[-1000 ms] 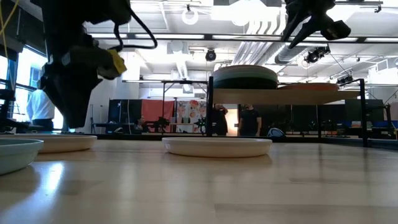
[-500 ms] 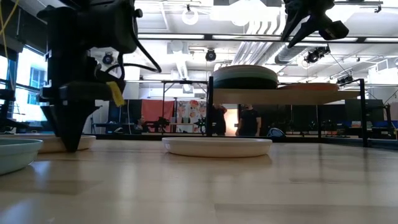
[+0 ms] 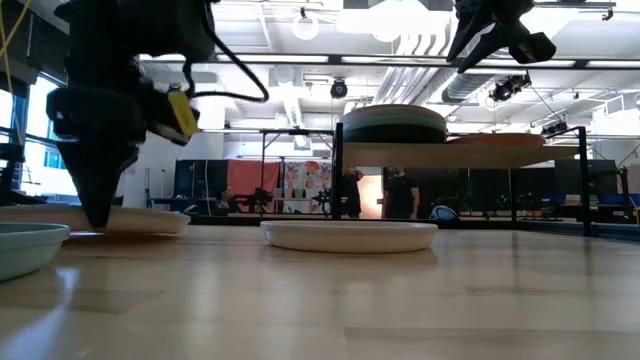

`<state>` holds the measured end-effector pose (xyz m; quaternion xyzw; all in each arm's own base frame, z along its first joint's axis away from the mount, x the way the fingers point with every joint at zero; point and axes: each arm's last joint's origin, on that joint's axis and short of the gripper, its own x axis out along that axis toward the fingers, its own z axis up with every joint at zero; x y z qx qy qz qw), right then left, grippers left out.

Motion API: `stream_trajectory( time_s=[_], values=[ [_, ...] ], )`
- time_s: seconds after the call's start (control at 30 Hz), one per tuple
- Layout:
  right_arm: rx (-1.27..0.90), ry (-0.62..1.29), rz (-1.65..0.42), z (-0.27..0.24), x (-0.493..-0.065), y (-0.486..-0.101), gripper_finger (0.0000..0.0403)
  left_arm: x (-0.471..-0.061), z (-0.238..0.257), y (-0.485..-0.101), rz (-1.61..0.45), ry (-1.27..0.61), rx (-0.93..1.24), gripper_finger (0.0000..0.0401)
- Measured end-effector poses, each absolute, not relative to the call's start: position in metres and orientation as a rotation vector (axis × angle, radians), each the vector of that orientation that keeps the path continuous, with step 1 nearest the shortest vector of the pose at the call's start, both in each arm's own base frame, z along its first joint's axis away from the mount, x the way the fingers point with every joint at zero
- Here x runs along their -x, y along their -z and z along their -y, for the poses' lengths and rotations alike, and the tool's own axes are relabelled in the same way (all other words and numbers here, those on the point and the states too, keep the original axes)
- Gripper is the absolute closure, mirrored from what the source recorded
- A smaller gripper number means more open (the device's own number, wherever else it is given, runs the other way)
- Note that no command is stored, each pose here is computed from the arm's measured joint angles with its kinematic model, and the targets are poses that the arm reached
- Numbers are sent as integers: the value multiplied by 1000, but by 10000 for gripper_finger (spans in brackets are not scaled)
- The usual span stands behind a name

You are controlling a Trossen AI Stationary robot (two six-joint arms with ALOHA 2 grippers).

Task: Place and stack plates onto a shelf
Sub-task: Stack the gray plate on top of the brown plate on the shelf

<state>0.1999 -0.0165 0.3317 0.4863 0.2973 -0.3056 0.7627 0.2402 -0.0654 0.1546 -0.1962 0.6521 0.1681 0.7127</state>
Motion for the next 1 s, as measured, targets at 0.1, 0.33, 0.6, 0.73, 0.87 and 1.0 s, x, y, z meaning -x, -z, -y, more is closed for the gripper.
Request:
stream_trajectory(
  time_s=[0.1,0.33,0.6,0.73,0.87,1.0],
  values=[
    [-1088,671,-630,17,-201,-332,327,-237,68,-161,-1438,-299,381,398],
    [-1132,635,-533,18,-213,-336,327,-228,74,-195,-1424,-119,162,400],
    [-1089,510,-409,20,-254,-334,327,-229,77,-246,-1382,40,-251,400],
    [-1094,475,-373,21,-274,-328,327,-231,77,-263,-1373,131,-465,400],
    [-1111,456,-402,20,-291,-315,327,-231,75,-275,-1363,175,-623,400],
    [-1139,469,-447,14,-305,-299,327,-232,74,-282,-1343,217,-759,400]
  ],
)
